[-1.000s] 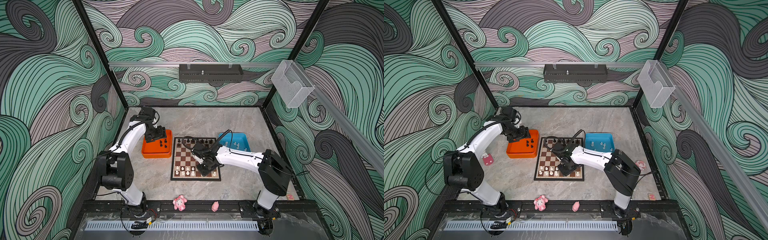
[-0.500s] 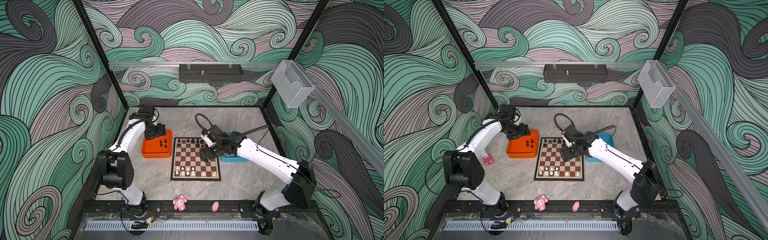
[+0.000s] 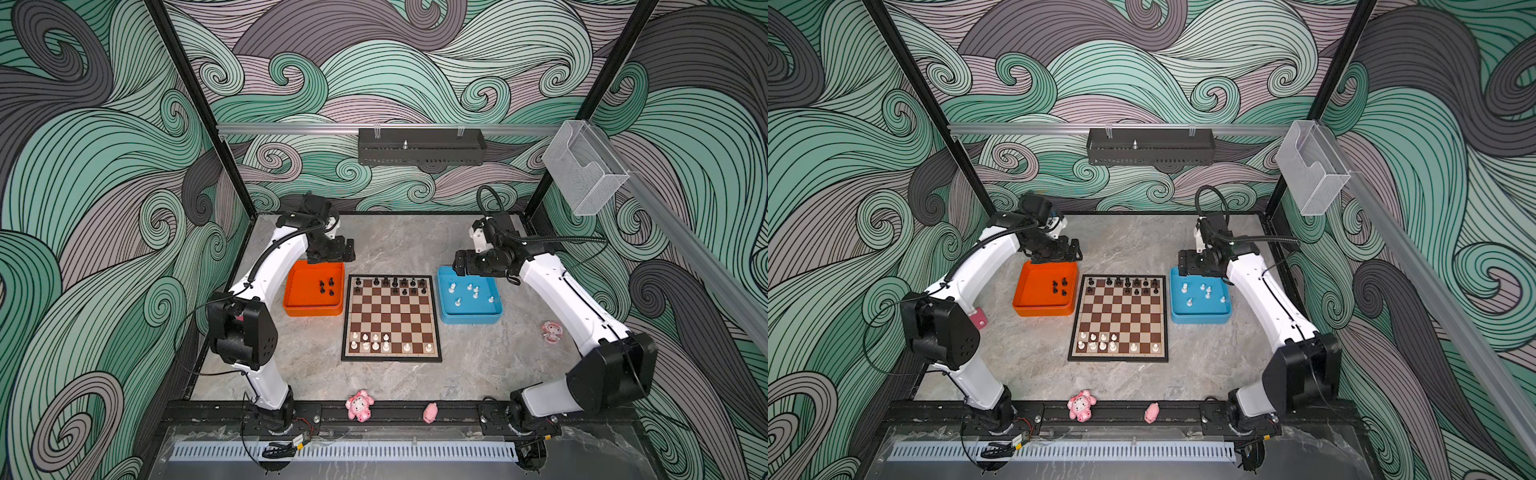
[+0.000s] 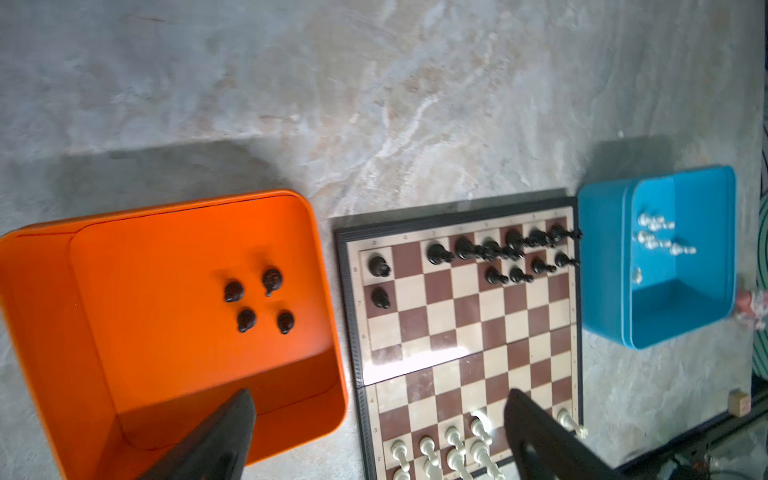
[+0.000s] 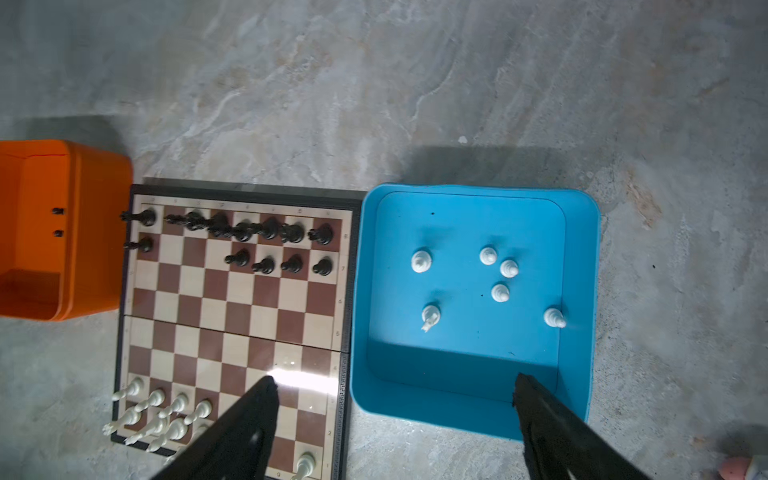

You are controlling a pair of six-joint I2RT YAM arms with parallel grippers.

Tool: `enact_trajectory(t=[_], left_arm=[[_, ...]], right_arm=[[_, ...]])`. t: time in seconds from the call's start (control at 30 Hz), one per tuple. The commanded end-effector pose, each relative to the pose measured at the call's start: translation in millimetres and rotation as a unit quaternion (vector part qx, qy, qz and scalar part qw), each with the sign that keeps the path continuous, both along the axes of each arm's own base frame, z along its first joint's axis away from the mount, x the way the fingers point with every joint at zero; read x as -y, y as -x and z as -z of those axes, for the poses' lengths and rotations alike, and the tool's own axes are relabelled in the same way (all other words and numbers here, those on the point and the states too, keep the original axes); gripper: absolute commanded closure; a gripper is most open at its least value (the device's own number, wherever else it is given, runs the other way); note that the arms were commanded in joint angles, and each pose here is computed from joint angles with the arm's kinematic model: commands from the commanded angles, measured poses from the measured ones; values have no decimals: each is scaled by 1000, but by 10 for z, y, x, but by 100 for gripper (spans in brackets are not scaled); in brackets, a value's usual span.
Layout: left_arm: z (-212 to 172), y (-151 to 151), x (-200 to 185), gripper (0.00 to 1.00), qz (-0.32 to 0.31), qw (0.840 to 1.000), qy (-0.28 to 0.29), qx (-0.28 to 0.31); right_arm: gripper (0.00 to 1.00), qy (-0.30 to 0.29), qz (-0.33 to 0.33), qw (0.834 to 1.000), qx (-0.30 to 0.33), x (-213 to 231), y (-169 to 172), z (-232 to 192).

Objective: Set up the chess pieces on the board
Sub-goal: 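Return the right gripper over the blue bin while the left hovers over the orange bin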

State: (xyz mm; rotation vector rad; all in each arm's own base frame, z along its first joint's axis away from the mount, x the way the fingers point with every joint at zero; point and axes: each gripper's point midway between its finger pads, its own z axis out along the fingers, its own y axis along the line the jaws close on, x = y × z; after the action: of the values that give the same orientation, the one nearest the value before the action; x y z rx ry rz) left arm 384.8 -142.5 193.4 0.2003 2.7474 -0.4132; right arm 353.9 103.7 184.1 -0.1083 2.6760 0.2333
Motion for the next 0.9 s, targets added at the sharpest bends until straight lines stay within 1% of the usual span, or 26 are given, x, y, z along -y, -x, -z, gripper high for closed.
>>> enact_trajectory(t=[0.0, 0.1, 0.23, 0.37, 0.5, 0.57, 0.67, 0.87], left_arm=[[-48, 132, 227, 1, 61, 998, 4, -7], [-69, 160, 341, 1, 78, 997, 9, 1], [-16, 164, 292, 1, 73, 997, -5, -1], [59, 184, 248, 1, 73, 997, -19, -7], [102, 196, 216, 1, 70, 997, -28, -16], [107, 193, 207, 1, 67, 997, -30, -16], [115, 178, 199, 1, 54, 998, -23, -20], [143, 165, 203, 2, 49, 998, -20, -27]], right_arm=[[14, 10, -28, 999, -39, 43, -120, 314], [15, 2, -23, 998, -65, 74, -269, 515], [16, -5, -21, 997, -77, 21, -412, 612], [20, -11, -21, 995, -95, -30, -496, 749], [29, -6, -20, 994, -110, -44, -497, 867], [37, -1, -19, 993, -117, -41, -473, 920], [45, 4, -21, 991, -129, -53, -414, 999], [50, 7, -18, 989, -147, -49, -331, 1112]])
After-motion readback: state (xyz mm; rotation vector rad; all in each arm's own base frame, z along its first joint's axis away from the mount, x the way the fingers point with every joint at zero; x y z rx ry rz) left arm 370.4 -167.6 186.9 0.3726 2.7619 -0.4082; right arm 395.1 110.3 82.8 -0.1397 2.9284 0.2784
